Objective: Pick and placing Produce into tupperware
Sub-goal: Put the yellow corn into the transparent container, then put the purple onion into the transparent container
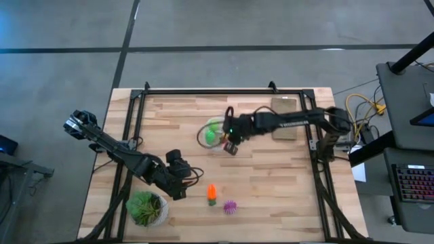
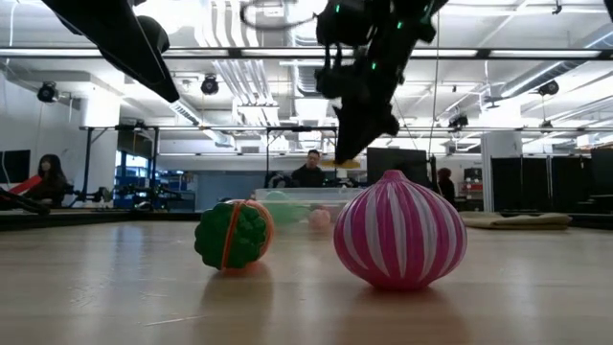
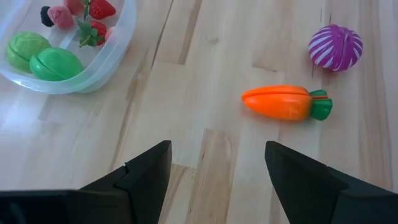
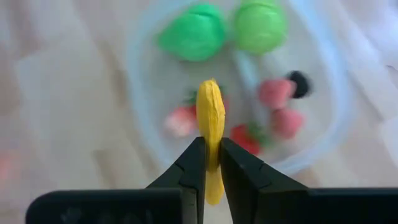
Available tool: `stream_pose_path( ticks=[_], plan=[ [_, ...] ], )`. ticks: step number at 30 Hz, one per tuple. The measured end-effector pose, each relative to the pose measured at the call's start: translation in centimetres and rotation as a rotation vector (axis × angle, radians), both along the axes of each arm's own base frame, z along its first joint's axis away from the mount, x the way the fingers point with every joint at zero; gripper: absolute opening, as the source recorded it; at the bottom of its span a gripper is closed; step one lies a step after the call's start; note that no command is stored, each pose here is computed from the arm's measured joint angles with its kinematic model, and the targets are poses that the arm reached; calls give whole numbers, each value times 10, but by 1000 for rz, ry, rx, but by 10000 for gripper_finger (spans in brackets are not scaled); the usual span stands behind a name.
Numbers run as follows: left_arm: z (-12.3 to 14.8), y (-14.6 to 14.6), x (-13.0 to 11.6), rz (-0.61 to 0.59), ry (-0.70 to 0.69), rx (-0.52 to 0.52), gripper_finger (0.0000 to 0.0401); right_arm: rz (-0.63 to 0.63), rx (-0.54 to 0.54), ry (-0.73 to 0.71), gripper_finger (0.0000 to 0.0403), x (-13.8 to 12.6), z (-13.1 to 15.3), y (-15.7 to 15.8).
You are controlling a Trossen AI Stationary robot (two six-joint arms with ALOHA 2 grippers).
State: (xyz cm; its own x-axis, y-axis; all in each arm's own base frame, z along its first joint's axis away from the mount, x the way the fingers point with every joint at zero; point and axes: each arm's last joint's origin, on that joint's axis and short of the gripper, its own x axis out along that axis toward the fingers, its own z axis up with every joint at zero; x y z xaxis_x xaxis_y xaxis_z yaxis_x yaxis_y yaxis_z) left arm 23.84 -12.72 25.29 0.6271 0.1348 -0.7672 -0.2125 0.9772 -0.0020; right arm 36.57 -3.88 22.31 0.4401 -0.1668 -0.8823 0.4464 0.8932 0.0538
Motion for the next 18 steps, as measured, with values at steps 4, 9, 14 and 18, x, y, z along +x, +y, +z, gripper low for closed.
stream_pose_path(
  ticks=[4,9,14,18],
  plan=[
    [1,0,0,3,-5,2,244,-51,38,12,38,-1,-9,-32],
    [1,3,1,20,-11,10,244,11,119,-4,41,5,-20,-40],
    [1,8,3,40,-11,12,244,51,127,34,83,11,-36,-34],
    [1,11,4,50,-9,13,244,43,93,39,142,11,-35,-35]
  ],
)
